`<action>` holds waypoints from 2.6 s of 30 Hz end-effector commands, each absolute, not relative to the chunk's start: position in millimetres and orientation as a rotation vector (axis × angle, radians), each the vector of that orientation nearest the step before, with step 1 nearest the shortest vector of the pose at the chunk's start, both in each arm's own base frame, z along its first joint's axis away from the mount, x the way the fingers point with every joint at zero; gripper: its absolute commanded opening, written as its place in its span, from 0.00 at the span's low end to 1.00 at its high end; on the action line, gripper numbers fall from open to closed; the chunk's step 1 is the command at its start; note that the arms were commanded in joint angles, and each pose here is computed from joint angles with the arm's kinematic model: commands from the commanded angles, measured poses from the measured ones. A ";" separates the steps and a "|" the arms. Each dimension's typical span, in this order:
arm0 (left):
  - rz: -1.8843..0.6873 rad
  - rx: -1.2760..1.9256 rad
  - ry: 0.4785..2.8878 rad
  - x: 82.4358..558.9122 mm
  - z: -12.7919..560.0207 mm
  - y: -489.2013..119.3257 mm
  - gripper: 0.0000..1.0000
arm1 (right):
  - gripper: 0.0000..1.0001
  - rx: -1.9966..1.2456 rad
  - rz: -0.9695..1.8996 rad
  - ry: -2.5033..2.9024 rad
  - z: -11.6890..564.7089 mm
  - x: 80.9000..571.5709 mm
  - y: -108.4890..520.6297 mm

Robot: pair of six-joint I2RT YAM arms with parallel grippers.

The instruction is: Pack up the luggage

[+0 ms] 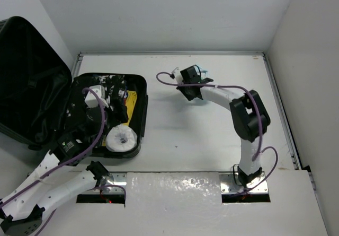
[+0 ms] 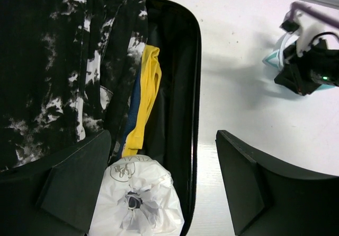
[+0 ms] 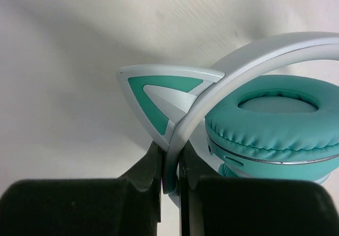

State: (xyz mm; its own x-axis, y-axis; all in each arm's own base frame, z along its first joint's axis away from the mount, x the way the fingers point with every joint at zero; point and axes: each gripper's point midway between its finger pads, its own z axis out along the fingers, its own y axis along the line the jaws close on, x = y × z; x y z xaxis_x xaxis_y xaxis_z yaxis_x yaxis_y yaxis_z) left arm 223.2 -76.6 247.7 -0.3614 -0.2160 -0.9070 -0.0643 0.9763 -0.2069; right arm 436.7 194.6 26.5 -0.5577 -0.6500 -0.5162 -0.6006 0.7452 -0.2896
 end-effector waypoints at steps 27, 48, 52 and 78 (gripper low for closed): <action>-0.167 -0.464 1.721 207.4 289.3 -25.6 0.78 | 0.00 -0.445 1.184 1.628 292.5 350.8 501.3; -0.178 -0.442 1.725 209.8 289.5 -28.0 0.78 | 0.00 -0.256 1.304 1.746 221.9 325.3 533.3; -0.175 -0.439 1.730 211.1 288.7 -29.1 0.78 | 0.00 -0.229 1.364 1.778 198.5 316.8 526.7; -0.151 -0.424 1.772 217.3 279.0 -34.3 0.78 | 0.80 -0.133 1.112 2.215 119.7 316.8 485.6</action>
